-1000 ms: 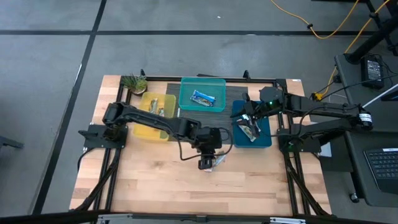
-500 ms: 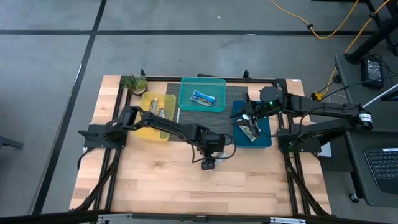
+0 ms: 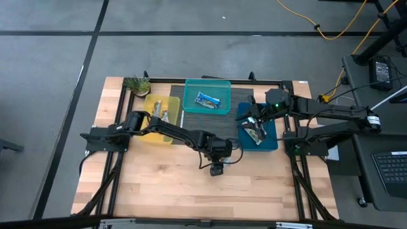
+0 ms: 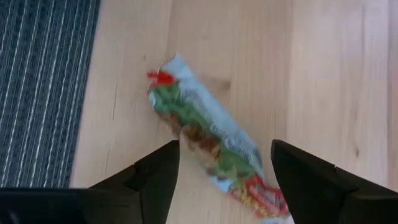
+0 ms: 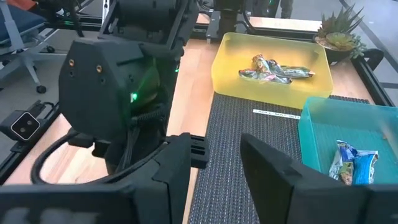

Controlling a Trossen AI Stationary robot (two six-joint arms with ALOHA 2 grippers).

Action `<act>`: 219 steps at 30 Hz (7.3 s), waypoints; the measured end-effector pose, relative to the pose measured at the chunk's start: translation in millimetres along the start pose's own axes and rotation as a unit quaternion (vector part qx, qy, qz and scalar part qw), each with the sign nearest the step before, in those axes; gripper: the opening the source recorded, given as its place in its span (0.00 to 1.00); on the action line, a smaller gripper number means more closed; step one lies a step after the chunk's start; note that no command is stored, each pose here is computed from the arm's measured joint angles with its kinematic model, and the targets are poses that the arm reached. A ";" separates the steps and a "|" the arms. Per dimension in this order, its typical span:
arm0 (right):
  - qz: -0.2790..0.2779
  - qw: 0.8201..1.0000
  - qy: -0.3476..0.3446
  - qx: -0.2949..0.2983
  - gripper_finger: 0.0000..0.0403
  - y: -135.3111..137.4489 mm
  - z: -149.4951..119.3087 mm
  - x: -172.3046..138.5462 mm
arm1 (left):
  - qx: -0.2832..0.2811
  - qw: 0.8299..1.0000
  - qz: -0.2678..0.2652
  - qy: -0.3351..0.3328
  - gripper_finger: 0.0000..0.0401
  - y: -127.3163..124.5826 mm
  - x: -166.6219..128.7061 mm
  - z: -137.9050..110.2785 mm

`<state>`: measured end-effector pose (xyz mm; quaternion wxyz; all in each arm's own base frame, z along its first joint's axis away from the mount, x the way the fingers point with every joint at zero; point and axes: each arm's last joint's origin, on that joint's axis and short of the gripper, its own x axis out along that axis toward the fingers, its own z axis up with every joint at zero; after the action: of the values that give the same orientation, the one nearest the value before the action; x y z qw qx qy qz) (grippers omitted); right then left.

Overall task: Pick and place Granola Bars by type
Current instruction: Put the red granola bar into the yellow bin, then return to Home Position

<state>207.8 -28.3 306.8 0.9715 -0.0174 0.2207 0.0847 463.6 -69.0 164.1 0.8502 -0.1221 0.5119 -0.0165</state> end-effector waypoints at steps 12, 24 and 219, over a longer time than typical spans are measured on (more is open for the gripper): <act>0.000 1.000 0.002 -0.005 0.36 0.1 -0.4 0.0 | -0.020 1.000 0.001 0.012 0.58 2.7 15.1 -4.6; 0.001 1.000 0.002 -0.004 0.36 0.2 -0.4 0.0 | -0.067 0.997 0.004 0.026 0.24 4.7 17.1 -6.2; 0.013 0.963 -0.266 -0.037 0.00 58.5 -163.6 -36.3 | -0.024 0.851 0.009 -0.525 0.01 111.5 -187.4 -303.0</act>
<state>95.8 12.0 175.1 0.9927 -0.0270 -0.0484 0.1069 98.8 10.0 166.2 0.9892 -0.1284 -0.0089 0.0697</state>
